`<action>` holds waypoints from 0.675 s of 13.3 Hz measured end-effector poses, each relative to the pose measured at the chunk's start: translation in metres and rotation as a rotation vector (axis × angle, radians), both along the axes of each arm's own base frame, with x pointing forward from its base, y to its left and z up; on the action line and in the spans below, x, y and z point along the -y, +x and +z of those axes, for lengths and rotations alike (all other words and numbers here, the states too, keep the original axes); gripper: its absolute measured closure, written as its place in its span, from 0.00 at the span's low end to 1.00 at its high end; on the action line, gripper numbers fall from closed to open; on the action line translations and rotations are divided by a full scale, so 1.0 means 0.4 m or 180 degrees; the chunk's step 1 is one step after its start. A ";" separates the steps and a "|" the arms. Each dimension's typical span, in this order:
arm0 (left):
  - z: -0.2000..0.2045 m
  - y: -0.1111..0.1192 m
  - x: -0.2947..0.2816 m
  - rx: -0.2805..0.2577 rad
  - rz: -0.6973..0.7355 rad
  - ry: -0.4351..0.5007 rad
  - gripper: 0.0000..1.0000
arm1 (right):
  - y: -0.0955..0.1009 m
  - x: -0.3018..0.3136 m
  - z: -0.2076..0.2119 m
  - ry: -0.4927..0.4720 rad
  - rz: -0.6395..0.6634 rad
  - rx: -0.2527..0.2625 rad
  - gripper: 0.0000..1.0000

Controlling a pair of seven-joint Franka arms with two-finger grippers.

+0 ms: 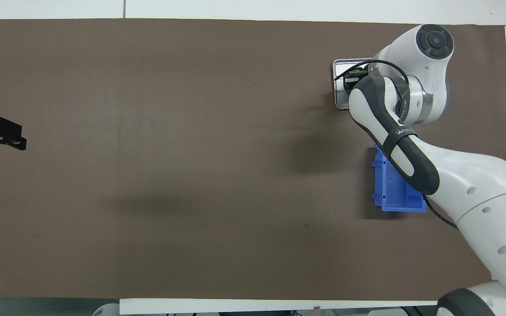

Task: Place and press button with both arms
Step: 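Carry the part to the table middle and set it down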

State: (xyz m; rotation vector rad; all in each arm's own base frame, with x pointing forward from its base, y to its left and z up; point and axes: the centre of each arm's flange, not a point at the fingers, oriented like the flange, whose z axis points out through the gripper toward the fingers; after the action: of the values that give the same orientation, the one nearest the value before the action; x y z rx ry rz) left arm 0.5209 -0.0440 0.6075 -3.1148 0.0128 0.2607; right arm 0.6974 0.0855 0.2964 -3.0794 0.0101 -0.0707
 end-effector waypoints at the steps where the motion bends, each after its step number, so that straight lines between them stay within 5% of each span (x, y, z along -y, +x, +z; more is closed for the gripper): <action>1: 0.000 0.000 0.001 0.0000 -0.0003 0.0000 0.00 | 0.003 -0.005 0.030 0.0007 -0.0036 -0.0086 0.67; 4: 0.001 -0.002 0.010 0.0001 -0.0024 0.0001 0.00 | -0.013 -0.071 0.173 0.0072 -0.0678 -0.0256 0.67; 9: 0.002 -0.003 0.011 0.0005 -0.0027 0.0001 0.00 | -0.171 -0.522 0.234 0.0069 -0.1893 -0.0441 0.67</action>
State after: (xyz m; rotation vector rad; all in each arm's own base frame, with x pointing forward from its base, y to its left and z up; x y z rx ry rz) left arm 0.5198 -0.0485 0.6084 -3.1140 0.0258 0.2581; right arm 0.6288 0.2944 0.3901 -2.9333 0.9170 0.1151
